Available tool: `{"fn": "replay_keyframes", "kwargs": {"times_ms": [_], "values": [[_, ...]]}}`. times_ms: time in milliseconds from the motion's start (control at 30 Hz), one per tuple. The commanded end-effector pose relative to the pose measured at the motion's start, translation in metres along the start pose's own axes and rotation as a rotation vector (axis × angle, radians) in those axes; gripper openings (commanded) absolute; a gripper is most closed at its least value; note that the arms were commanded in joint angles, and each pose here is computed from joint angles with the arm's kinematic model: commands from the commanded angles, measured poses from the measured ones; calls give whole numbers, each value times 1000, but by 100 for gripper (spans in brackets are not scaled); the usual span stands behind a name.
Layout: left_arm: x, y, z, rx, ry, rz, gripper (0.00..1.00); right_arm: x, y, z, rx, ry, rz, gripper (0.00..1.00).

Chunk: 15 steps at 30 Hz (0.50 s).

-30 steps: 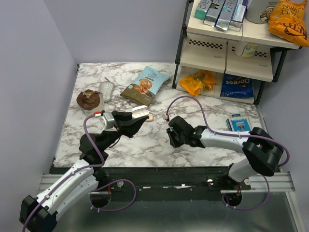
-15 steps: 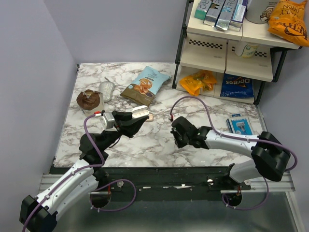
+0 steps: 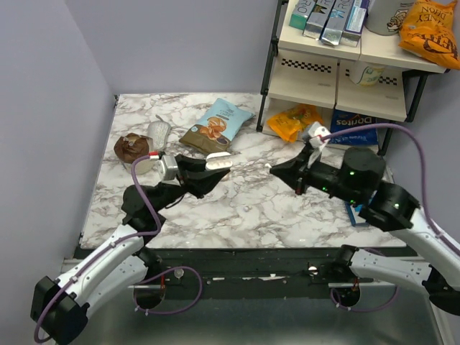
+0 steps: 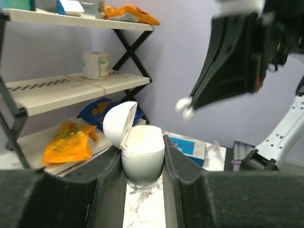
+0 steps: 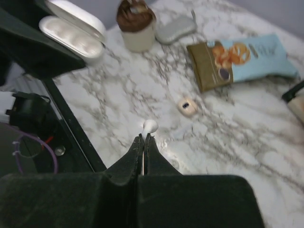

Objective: Insert the wireless bluetooth earbuds into the charging case
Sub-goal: Pick up the earbud from the center of the board, then place the earbud in the charging case.

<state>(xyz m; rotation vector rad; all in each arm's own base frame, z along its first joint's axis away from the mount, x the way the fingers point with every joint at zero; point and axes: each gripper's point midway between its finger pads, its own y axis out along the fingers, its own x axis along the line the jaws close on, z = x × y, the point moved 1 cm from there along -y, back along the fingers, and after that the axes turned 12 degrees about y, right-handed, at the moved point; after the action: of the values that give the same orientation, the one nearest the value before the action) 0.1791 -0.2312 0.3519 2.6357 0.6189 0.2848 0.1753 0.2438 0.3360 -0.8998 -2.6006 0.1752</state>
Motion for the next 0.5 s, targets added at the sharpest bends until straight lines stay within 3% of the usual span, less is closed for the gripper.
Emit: {"fn": "replay_keyframes", "kwargs": {"times_ms": [0,100,133,200,233,300,467], "values": [[-20,17,-25,-45,-19,196,0,29,-40,-19,55,-161,-157,1],[-24,29,-36,-53,-78,304,0,56,-66,-45,9,-212,-282,1],[-36,31,-53,-90,-40,416,0,66,-73,-46,19,-225,-342,1],[-35,39,-50,-54,-137,483,0,77,-82,-63,-8,-248,-386,1],[-40,41,-67,-91,-80,560,0,82,-85,-67,-17,-256,-408,1],[-38,46,-76,-85,-145,597,0,88,-86,-84,-54,-265,-420,1],[-30,61,-104,-136,-128,723,0,104,-81,-116,-81,-286,-465,1]]}}
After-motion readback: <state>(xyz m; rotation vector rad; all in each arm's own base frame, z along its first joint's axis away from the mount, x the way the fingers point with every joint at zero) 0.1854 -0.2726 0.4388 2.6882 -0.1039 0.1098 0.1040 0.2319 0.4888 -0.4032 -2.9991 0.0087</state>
